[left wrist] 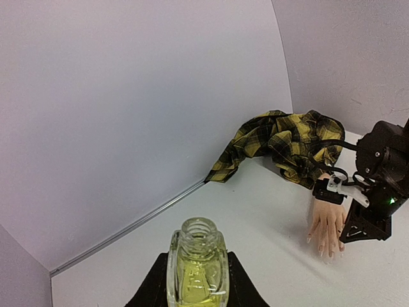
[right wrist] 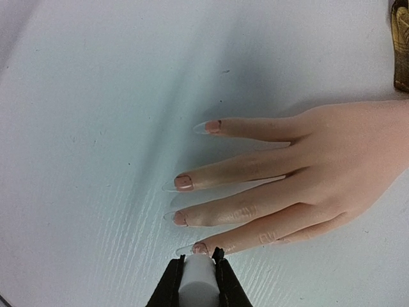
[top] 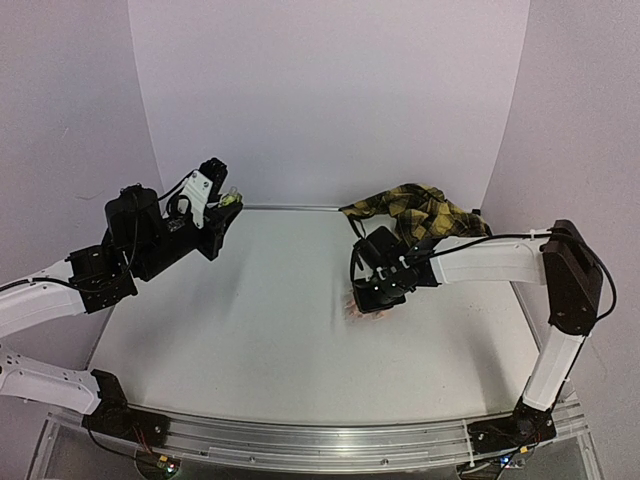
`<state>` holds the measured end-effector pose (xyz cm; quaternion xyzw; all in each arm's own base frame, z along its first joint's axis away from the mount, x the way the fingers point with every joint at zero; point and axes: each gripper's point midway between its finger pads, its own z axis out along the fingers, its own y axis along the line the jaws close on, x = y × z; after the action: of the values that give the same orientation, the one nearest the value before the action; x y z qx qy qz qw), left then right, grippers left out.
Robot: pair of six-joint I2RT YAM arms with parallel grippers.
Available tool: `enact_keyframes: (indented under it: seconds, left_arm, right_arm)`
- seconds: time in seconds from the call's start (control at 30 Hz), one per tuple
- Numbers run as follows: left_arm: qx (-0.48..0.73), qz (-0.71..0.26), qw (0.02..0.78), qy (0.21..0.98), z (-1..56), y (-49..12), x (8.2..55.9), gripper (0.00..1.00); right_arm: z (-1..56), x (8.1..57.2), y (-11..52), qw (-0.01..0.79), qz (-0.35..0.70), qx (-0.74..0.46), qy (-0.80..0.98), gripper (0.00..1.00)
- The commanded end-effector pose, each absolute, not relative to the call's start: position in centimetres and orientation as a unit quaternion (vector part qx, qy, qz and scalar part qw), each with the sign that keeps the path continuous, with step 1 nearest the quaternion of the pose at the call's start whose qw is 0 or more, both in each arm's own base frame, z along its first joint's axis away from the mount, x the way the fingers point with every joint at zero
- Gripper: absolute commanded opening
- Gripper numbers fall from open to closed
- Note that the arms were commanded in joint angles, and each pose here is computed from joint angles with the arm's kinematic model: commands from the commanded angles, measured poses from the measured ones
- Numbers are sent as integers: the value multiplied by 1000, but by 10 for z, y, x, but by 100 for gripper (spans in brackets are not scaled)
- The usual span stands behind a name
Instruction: Paint the nails
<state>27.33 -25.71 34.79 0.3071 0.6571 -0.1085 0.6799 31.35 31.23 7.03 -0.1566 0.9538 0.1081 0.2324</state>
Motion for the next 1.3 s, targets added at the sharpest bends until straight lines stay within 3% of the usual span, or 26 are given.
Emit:
enact_keyframes:
  seconds: [0.0, 1.27]
  left_arm:
    - [295, -117, 699, 640, 371, -256, 272, 0]
    - [296, -118, 699, 640, 372, -257, 273, 0]
  right_arm:
    - [76, 318, 317, 243, 109, -155, 951, 0]
    - [63, 313, 326, 216, 122, -165, 954, 0]
